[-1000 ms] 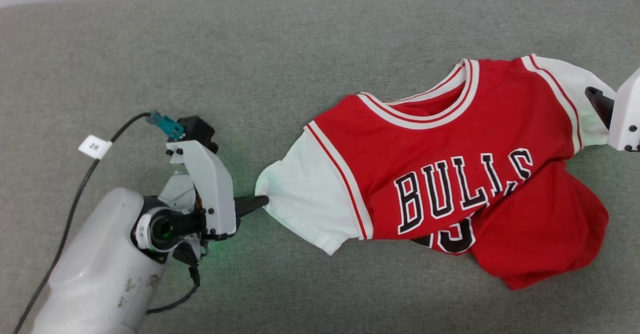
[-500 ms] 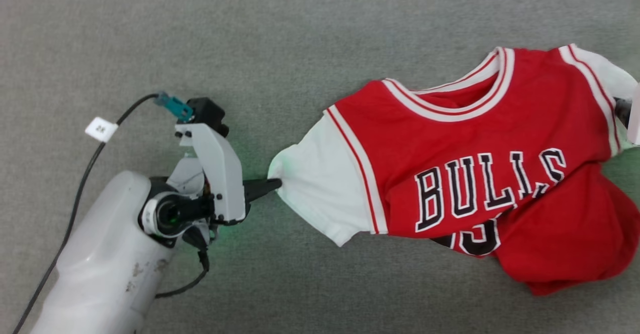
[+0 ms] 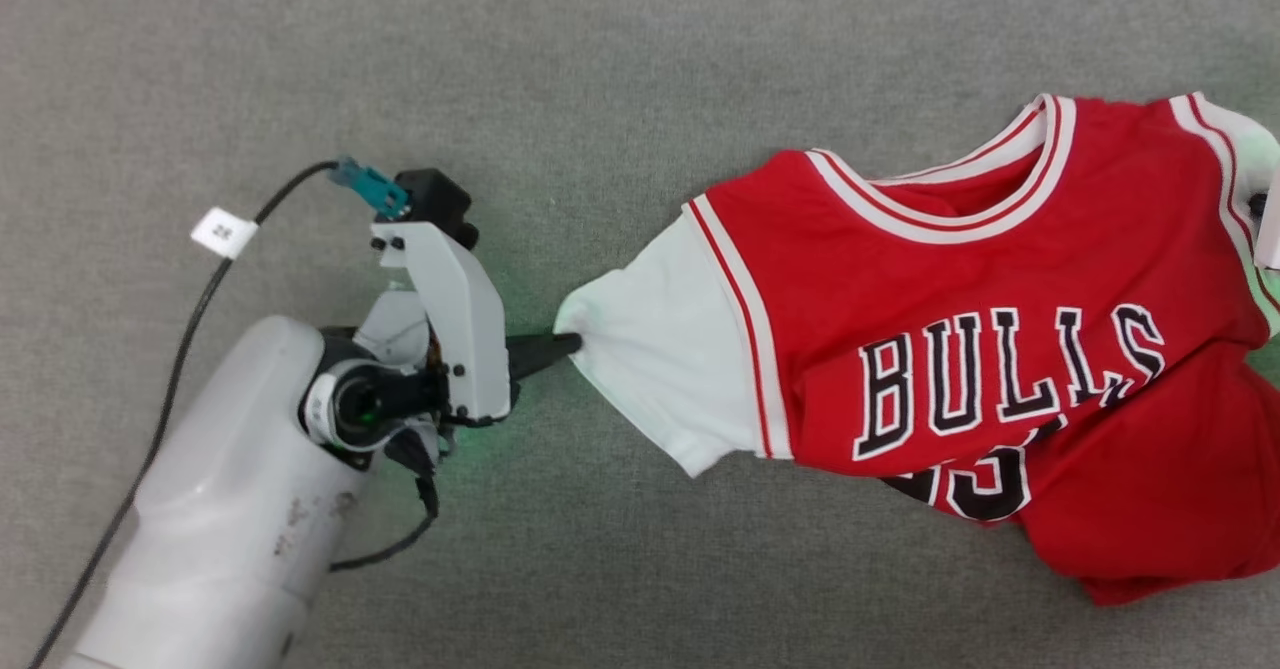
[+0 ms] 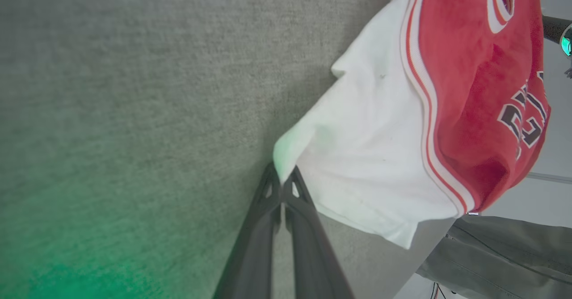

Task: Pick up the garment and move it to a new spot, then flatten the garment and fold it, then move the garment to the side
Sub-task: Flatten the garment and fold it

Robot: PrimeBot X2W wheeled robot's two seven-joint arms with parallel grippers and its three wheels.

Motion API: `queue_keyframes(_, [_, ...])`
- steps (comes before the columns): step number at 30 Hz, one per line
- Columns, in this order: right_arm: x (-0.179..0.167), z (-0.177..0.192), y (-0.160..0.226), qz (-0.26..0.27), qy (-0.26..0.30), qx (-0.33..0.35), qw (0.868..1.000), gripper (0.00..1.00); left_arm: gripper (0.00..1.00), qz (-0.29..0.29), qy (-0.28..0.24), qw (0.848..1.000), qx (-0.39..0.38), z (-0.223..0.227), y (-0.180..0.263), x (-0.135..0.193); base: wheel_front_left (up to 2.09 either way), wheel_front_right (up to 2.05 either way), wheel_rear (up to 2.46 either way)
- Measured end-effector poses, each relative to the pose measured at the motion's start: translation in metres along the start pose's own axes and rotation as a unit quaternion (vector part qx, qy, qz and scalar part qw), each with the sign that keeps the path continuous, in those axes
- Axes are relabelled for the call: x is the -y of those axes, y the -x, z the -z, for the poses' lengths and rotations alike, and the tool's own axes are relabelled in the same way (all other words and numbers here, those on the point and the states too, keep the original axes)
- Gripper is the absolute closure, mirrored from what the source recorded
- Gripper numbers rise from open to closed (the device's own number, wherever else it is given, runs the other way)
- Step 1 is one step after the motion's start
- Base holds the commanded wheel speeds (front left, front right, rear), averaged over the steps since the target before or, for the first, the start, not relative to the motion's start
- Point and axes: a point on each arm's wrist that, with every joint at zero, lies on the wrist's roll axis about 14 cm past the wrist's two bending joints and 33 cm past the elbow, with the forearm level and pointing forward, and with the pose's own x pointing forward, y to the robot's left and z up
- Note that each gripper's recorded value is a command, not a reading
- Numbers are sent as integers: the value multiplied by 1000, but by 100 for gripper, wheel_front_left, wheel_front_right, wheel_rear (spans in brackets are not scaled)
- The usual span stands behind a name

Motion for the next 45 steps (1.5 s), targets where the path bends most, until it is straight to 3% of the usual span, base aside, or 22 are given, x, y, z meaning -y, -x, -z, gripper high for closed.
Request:
queue_keyframes(3, [-4, -8, 9, -7, -7, 13, 1000, 100, 100, -17, -11, 1000, 13, -10, 10, -4, 0, 0, 0])
queue_keyframes(8, [-26, -69, 56, -37, -1, 119, 992, 100, 100, -46, -57, 994, 81, -58, 48, 8, 0, 0, 0])
queue_keyframes(15, [-53, -144, 144, -56, 36, 281, 957, 100, 100, -65, -126, 965, 222, -135, 120, 55, 0, 0, 0])
queue_keyframes(25, [-87, -211, 278, -71, 76, 483, 869, 100, 100, -76, -190, 893, 401, -200, 234, 127, 0, 0, 0])
queue_keyframes(30, [-99, -230, 339, -72, 94, 563, 818, 100, 100, -73, -209, 848, 481, -217, 291, 158, 0, 0, 0])
queue_keyframes(33, [-103, -238, 363, -72, 98, 594, 795, 100, 100, -68, -209, 825, 520, -223, 320, 171, 0, 0, 0])
queue_keyframes(39, [-114, -248, 375, -79, 98, 614, 779, 100, 100, -68, -209, 803, 553, -233, 345, 178, 0, 0, 0])
queue_keyframes(45, [-119, -264, 363, -75, 107, 620, 774, 100, 100, -75, -223, 788, 568, -253, 348, 178, 0, 0, 0])
